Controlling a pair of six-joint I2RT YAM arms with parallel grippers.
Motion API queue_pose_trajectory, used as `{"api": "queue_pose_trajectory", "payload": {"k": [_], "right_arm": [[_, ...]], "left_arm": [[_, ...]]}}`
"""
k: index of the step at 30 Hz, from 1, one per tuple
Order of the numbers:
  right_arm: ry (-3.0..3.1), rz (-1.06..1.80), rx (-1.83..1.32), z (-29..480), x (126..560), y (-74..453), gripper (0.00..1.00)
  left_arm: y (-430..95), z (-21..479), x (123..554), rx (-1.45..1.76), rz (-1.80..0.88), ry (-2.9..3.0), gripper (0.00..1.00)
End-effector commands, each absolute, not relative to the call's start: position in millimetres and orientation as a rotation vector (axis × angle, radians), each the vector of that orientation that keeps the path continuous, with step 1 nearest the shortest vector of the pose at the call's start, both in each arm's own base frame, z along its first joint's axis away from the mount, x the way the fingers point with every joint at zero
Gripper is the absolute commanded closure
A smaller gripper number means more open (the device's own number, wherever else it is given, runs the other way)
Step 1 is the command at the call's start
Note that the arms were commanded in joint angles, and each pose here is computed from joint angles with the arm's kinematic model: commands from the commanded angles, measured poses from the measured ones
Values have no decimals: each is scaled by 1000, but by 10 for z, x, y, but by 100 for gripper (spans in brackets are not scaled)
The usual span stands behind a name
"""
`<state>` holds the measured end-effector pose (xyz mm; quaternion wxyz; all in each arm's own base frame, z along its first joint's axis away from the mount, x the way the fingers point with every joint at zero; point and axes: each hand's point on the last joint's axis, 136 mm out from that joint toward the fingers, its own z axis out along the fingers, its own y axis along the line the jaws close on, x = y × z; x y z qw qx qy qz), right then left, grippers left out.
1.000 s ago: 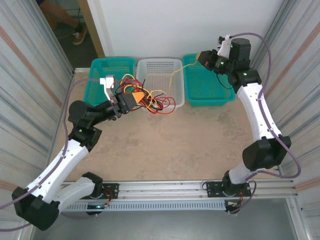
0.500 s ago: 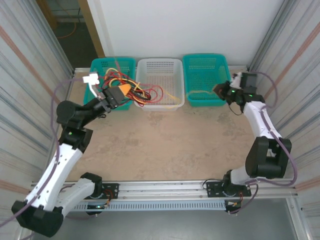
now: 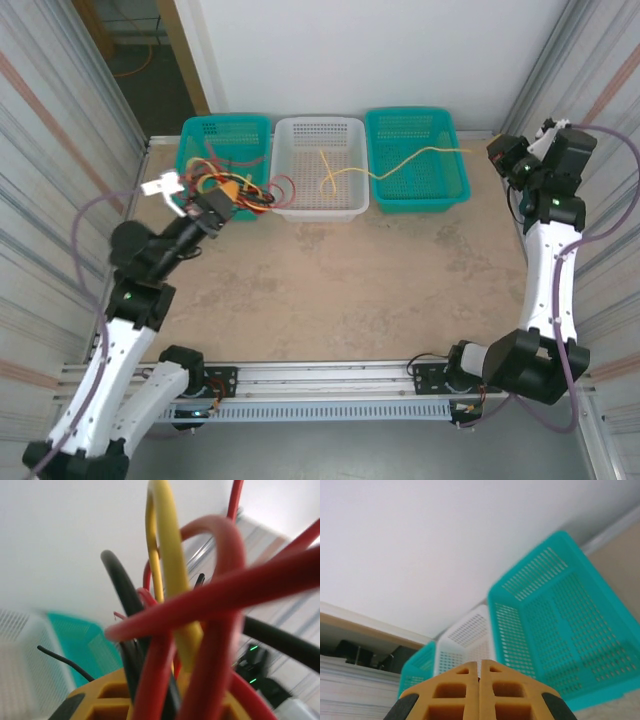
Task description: Untangle the cables
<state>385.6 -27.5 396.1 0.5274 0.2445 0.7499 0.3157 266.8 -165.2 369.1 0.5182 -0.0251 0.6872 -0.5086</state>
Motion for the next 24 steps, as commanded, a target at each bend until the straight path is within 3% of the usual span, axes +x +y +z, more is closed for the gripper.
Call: {"api": "queue_pose_trajectory", "payload": {"k": [1,8,9,10,11,14,15,19,24], "right_arm": [[1759,681,526,4325,3632,-141,100],[1743,690,511,4551,3532,10,100],[1750,692,496,4553,3528,60,100],[1759,688,480,4547,3526,111,100],[1769,683,464,4537,3522,160,100],[1798,692,423,4510,3522,293,100],[1806,690,407,4503,3520,334,100],[1864,617,338,4418,3531,482,100],[1903,561,289,4372,3537,580,100]], "left_arm": [[-1986,3146,2670,-1,-1211,1808,100],[-2414,2093,2716,-38,-1163,2061,100],[-2429,2004,2737,-46,-1154,2086,93],[-2458,1909,2749,-45,-1147,2114,68],[-2476,1838,2758,-45,-1134,2143,50],[-2485,1679,2709,-34,-1063,2223,11],[-2485,1651,2681,-21,-1040,2241,2],[-2365,1507,2524,27,-899,2362,1],[-1832,1577,2388,7,-618,2416,1]]}}
